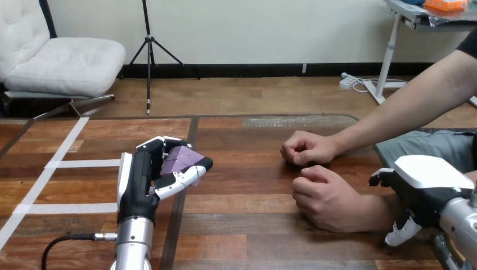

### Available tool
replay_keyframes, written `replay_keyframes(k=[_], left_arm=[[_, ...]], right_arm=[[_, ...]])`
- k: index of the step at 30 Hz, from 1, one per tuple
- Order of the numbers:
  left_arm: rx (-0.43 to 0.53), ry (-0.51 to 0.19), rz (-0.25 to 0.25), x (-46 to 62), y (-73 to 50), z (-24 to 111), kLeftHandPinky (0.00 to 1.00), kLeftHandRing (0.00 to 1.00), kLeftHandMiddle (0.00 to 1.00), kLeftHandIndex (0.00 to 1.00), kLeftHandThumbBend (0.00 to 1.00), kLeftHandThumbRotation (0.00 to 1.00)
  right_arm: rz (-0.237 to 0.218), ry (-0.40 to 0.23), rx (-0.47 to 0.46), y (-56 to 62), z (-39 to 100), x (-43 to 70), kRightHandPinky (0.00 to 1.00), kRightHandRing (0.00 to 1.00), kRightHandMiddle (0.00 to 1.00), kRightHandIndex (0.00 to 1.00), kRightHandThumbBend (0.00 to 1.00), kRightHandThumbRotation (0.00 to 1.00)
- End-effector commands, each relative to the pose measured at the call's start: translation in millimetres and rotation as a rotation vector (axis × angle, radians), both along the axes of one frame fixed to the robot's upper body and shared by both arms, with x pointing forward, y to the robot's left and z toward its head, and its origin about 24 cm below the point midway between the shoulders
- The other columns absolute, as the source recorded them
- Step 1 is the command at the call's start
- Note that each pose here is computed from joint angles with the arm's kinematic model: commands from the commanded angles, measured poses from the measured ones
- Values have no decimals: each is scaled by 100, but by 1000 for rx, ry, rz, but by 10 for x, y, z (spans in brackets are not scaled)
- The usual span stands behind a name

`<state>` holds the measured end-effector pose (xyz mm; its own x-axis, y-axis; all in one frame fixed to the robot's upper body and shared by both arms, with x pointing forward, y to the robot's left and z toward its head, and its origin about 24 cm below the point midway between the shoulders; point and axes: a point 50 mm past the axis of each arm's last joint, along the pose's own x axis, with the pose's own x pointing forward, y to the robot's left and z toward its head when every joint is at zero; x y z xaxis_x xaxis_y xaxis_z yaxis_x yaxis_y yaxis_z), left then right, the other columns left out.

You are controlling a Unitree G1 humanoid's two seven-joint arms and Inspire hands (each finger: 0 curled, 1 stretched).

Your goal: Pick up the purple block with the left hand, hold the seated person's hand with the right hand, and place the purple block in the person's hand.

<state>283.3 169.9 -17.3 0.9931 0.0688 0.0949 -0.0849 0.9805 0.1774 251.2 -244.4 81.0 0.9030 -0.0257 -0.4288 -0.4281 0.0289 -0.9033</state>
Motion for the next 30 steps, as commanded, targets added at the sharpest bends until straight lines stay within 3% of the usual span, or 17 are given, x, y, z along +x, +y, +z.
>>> replay_keyframes(k=[1, 30], left_arm=[[-1, -105, -5, 198, 3, 260, 27, 34, 44, 45, 73, 0], [7, -108, -3, 183, 25, 256, 28, 35, 45, 46, 71, 0]], right_arm=[[9, -42, -41, -27, 85, 119, 83, 83, 83, 82, 81, 4], [66, 11, -101, 69, -39, 238, 81, 82, 82, 81, 81, 8]])
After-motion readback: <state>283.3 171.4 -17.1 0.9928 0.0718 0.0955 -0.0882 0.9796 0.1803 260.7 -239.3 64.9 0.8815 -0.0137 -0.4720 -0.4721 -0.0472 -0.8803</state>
